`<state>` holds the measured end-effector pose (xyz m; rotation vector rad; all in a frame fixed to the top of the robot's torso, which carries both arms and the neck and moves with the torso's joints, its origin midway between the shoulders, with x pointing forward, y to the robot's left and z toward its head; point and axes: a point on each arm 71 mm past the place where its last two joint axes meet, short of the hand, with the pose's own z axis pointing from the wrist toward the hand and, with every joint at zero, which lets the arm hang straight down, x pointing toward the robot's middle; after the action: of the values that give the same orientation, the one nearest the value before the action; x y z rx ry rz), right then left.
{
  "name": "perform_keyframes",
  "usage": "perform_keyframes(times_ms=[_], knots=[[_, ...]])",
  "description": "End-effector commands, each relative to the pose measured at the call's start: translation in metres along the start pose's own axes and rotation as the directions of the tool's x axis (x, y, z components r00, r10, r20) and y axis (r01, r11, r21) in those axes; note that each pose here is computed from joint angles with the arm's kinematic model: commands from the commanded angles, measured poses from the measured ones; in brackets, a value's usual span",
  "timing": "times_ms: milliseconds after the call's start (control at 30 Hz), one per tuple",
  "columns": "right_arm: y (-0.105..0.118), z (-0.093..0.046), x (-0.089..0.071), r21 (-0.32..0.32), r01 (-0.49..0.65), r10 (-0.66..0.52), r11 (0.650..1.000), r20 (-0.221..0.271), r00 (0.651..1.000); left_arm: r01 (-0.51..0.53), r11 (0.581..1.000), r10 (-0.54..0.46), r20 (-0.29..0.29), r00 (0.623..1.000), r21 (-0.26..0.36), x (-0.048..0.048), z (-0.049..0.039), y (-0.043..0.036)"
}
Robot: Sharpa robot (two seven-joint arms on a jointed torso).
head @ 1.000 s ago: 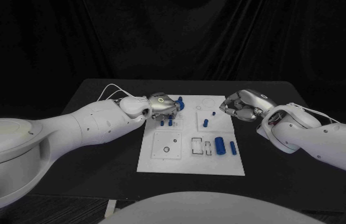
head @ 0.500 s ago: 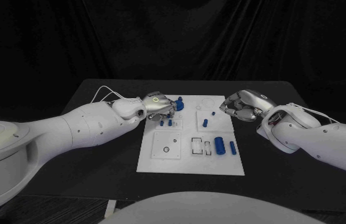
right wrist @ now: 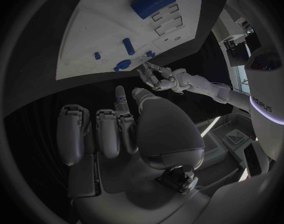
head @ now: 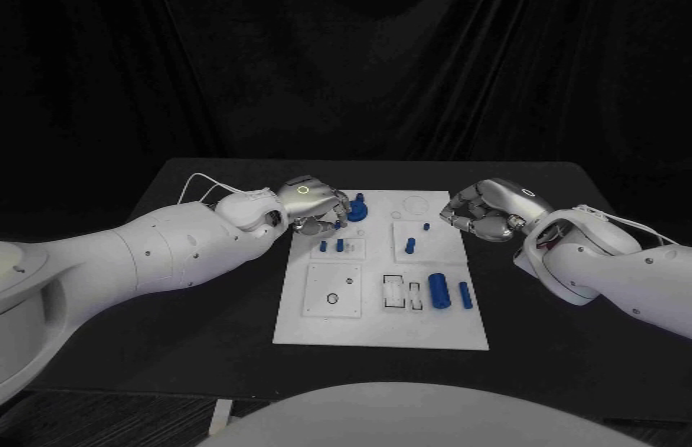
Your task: Assemble the parts on the task board
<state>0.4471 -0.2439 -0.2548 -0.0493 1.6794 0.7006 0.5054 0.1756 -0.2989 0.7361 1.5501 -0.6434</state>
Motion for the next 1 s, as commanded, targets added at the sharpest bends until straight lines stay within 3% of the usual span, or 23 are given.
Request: perform_keyframes(times_ms=[33, 200, 300, 400, 600, 733, 1000], knots=[[-0.001, 0.000, 0.002, 0.016, 0.001, 0.000, 1.000, -0.009, 1.000, 0.065, 0.998, -0.065, -0.008, 0.998, -0.008, -0.0009, -0.0002, 0.0018], [-0.001, 0.000, 0.002, 0.016, 0.000, 0.000, 1.000, -0.009, 1.000, 0.186, 0.981, -0.187, -0.011, 0.982, -0.060, 0.0003, -0.0021, 0.0077], [-0.001, 0.000, 0.002, 0.017, 0.000, 0.000, 1.000, -0.010, 1.000, 0.301, 0.948, -0.303, -0.005, 0.953, -0.104, 0.0015, -0.0034, 0.0127], [-0.001, 0.000, 0.002, 0.017, 0.000, 0.000, 1.000, -0.011, 1.000, 0.442, 0.883, -0.446, 0.009, 0.895, -0.160, 0.0038, -0.0054, 0.0189], [-0.001, 0.000, 0.002, 0.018, 0.000, 0.000, 1.000, -0.012, 1.000, 0.625, 0.746, -0.632, 0.052, 0.773, -0.231, 0.0077, -0.0094, 0.0296], [0.000, 0.001, 0.003, 0.017, 0.000, 0.001, 1.000, -0.013, 1.000, 0.702, 0.665, -0.709, 0.081, 0.701, -0.256, 0.0097, -0.0093, 0.0347], [0.000, 0.001, 0.003, 0.018, -0.001, 0.002, 1.000, -0.014, 1.000, 0.741, 0.614, -0.752, 0.084, 0.654, -0.272, 0.0134, -0.0061, 0.0356]])
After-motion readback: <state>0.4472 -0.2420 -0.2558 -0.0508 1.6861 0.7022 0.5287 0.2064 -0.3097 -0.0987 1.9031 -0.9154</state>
